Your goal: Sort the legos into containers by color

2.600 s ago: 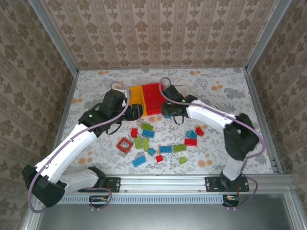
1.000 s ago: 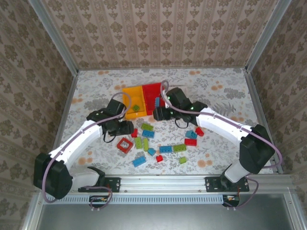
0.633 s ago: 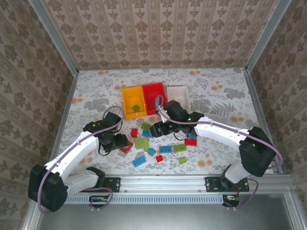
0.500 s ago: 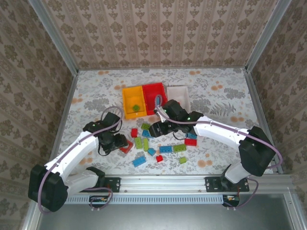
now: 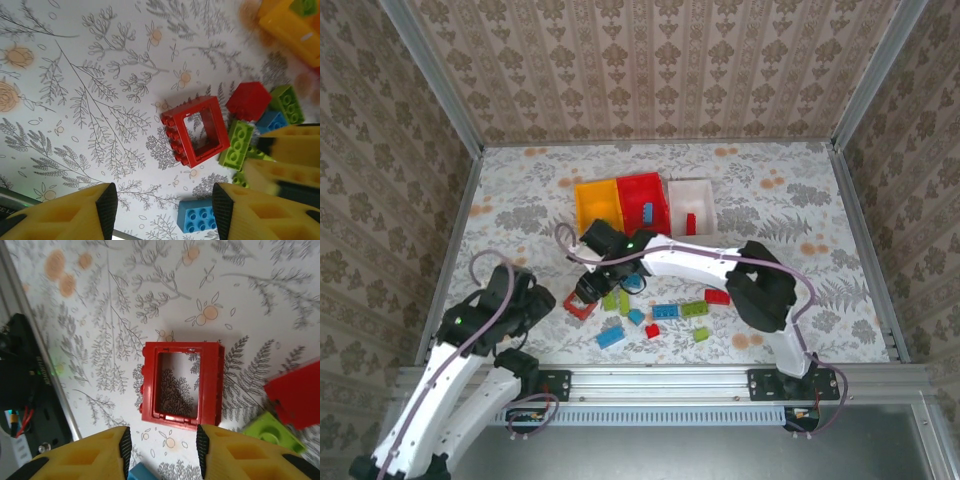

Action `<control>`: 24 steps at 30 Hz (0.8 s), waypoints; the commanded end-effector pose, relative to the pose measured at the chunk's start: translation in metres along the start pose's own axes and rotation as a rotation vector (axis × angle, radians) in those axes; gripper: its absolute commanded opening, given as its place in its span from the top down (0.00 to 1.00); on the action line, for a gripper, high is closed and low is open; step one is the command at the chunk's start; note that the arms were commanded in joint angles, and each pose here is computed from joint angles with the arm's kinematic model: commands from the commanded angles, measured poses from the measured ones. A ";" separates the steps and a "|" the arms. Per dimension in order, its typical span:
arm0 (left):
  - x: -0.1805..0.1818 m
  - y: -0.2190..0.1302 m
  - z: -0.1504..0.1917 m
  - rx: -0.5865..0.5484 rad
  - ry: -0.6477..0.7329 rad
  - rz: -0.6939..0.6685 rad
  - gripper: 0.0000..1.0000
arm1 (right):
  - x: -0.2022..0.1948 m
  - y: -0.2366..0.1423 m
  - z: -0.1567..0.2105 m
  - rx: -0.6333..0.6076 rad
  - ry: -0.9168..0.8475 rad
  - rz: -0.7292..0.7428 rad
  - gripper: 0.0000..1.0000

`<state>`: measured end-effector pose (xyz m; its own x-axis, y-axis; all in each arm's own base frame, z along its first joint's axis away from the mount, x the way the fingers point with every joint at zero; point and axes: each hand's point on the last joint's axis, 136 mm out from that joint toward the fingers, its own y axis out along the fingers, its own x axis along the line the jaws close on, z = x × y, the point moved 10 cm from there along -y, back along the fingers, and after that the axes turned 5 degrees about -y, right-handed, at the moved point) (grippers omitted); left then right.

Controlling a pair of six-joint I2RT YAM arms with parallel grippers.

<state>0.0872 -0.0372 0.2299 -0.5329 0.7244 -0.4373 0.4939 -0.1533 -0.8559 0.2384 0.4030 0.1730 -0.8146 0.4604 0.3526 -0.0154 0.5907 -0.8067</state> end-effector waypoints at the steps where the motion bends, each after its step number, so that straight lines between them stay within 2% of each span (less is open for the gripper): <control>1: 0.015 -0.014 0.000 -0.058 -0.064 -0.034 0.44 | 0.000 0.013 0.001 0.095 0.015 0.041 0.59; 15: 0.008 -0.028 -0.005 -0.076 0.020 -0.001 0.43 | -0.013 0.050 -0.005 0.193 0.036 0.162 0.64; 24: 0.005 -0.031 -0.007 -0.081 0.045 0.010 0.43 | 0.003 0.025 -0.022 0.111 -0.040 0.231 0.63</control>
<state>0.0746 -0.0271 0.2503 -0.5055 0.7378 -0.4472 0.5459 -0.1279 -0.8280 0.2510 0.4356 0.1466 -0.8124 0.5469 0.2023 0.0560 0.4184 -0.9065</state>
